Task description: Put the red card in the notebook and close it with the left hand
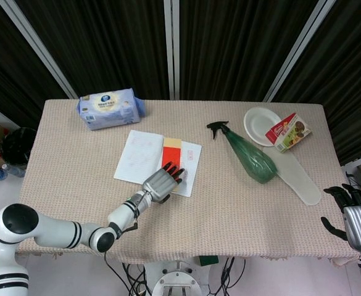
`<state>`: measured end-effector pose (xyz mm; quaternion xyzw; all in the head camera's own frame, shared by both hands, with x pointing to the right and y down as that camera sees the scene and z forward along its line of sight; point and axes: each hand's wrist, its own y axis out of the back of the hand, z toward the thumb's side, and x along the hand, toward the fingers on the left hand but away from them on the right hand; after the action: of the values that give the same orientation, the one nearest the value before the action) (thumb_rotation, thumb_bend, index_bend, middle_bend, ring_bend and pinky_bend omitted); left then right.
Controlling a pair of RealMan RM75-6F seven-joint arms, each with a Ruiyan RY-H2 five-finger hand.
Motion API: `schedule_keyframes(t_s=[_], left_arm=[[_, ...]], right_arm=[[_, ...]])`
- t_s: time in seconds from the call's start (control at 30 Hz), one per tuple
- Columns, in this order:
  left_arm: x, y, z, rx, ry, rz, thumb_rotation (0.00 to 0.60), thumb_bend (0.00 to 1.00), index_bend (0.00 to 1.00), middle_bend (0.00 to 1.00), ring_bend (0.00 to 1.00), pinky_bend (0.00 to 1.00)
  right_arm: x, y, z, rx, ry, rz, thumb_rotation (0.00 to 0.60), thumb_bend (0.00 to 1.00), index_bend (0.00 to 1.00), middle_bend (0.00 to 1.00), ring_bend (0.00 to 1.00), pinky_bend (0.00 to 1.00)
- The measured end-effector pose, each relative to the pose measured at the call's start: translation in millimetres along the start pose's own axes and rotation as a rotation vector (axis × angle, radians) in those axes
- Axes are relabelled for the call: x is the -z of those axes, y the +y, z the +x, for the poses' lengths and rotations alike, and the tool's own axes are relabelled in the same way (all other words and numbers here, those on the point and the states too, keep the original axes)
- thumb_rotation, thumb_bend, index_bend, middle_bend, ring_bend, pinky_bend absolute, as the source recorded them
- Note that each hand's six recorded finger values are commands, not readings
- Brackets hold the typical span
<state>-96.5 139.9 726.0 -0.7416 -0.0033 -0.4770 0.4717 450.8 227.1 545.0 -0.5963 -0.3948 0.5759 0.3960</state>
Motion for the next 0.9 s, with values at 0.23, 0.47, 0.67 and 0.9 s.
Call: schedule_keyframes(t_s=[0.23, 0.47, 0.67, 0.9], left_arm=[[9.5, -4.0, -9.8, 0.012, 0.028, -0.004, 0.481, 0.41, 0.24, 0.0, 0.0, 0.05], [12.5, -5.0, -15.0, 0.021, 0.035, -0.002, 0.485, 0.41, 0.24, 0.0, 0.0, 0.05], [13.7, -1.0, -17.8, 0.016, 0.036, -0.025, 0.485, 0.41, 0.22, 0.0, 0.0, 0.05], [20.2, 15.2, -22.3, -0.033, 0.038, -0.114, 0.529, 0.4, 0.18, 0.0, 0.0, 0.05]], right_arm=[[-1.4, -0.7, -1.2, -0.001, 0.006, -0.001, 0.6, 0.17, 0.28, 0.24, 0.14, 0.22], [-1.8, 0.1, 0.0, 0.003, 0.006, -0.002, 0.6, 0.17, 0.28, 0.24, 0.14, 0.22], [-0.3, 0.4, 1.5, 0.003, 0.001, -0.002, 0.6, 0.17, 0.28, 0.24, 0.14, 0.22], [-0.6, 1.9, 0.9, 0.008, 0.005, -0.003, 0.6, 0.17, 0.28, 0.24, 0.14, 0.22]])
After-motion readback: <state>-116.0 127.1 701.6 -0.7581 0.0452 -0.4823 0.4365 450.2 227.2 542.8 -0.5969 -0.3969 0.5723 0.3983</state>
